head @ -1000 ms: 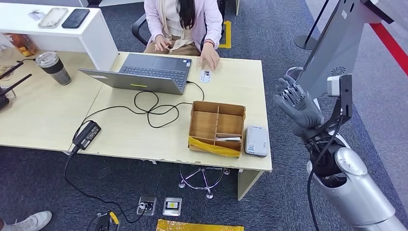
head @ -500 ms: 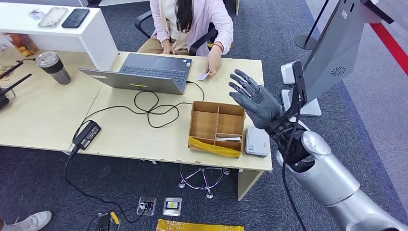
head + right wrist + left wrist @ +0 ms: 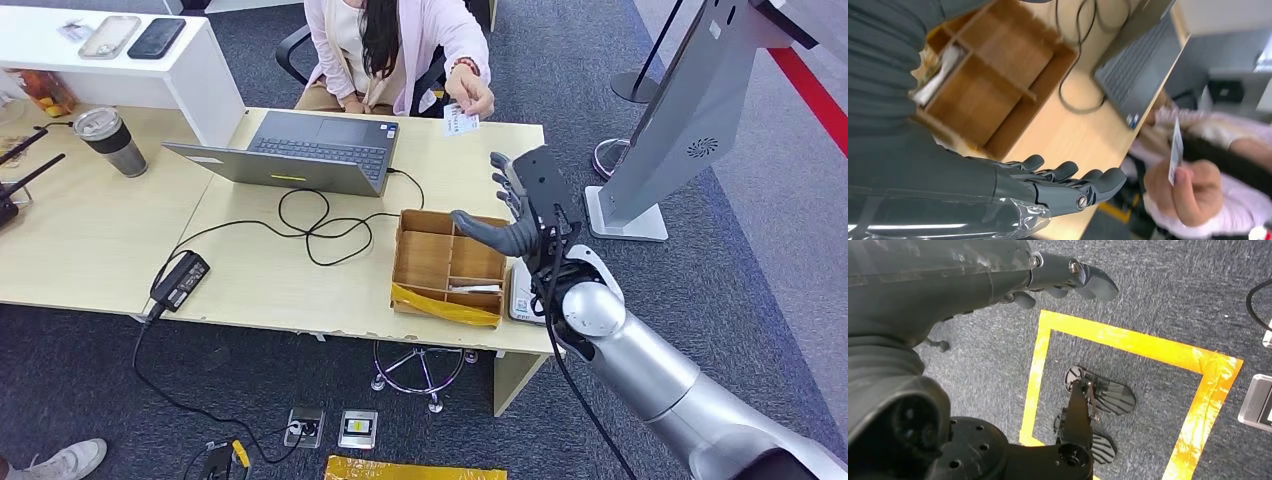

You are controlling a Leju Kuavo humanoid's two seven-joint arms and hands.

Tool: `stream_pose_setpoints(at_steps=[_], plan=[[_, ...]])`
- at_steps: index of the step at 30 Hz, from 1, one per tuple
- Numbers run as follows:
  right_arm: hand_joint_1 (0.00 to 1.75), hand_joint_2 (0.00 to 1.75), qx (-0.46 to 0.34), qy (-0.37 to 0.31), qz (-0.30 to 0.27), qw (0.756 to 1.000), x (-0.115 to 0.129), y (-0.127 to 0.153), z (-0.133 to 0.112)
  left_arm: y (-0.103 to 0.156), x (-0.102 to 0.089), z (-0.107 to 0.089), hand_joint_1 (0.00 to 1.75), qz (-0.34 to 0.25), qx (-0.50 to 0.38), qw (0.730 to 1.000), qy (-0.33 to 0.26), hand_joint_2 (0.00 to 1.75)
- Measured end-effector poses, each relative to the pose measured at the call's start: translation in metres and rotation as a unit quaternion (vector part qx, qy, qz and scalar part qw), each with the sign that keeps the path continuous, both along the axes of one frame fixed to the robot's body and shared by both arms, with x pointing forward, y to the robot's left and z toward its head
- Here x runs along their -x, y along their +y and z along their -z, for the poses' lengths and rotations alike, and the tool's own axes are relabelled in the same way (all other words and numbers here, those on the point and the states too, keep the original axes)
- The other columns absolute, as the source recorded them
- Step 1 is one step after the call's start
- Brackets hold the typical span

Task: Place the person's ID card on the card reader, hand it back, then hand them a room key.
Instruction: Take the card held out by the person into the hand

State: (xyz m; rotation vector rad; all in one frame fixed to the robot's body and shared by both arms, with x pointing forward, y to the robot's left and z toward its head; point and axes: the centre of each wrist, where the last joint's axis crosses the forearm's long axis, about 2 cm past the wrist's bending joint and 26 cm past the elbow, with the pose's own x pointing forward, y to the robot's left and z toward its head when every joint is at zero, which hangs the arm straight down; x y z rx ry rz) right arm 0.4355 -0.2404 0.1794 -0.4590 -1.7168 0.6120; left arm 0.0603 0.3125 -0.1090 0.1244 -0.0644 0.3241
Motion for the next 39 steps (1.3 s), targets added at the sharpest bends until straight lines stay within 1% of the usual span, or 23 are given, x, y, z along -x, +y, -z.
stream_pose_setpoints(at_steps=[3,6,13,19,27,31,39], plan=[[0.0,1.75,0.087,-0.043,0.026,0.995,0.002,0.006,0.0,0.001,0.0,0.0,0.0,0.002,0.001,1.0,-0.001,0.0],[0.0,1.75,0.144,-0.072,0.036,0.986,0.003,0.012,0.0,0.002,0.0,0.0,0.0,0.006,-0.001,1.0,-0.004,0.0],[0.0,1.75,0.255,-0.12,0.029,0.959,0.007,0.019,0.005,0.003,0.001,0.0,0.0,0.009,-0.001,1.0,-0.007,0.0],[0.0,1.75,0.284,-0.133,0.017,0.949,0.008,0.023,0.008,0.004,0.001,0.0,0.0,0.012,-0.006,1.0,0.0,0.0],[0.0,1.75,0.338,-0.174,-0.002,0.925,0.01,0.034,0.007,0.004,0.001,0.0,0.0,0.003,-0.009,1.0,0.007,0.0],[0.0,1.75,0.347,-0.18,0.001,0.921,0.01,0.035,0.007,0.004,0.001,0.0,0.0,0.001,-0.008,1.0,0.007,0.0],[0.0,1.75,0.349,-0.18,0.009,0.92,0.01,0.034,0.008,0.004,0.001,0.0,0.0,0.0,-0.007,1.0,0.007,0.0]])
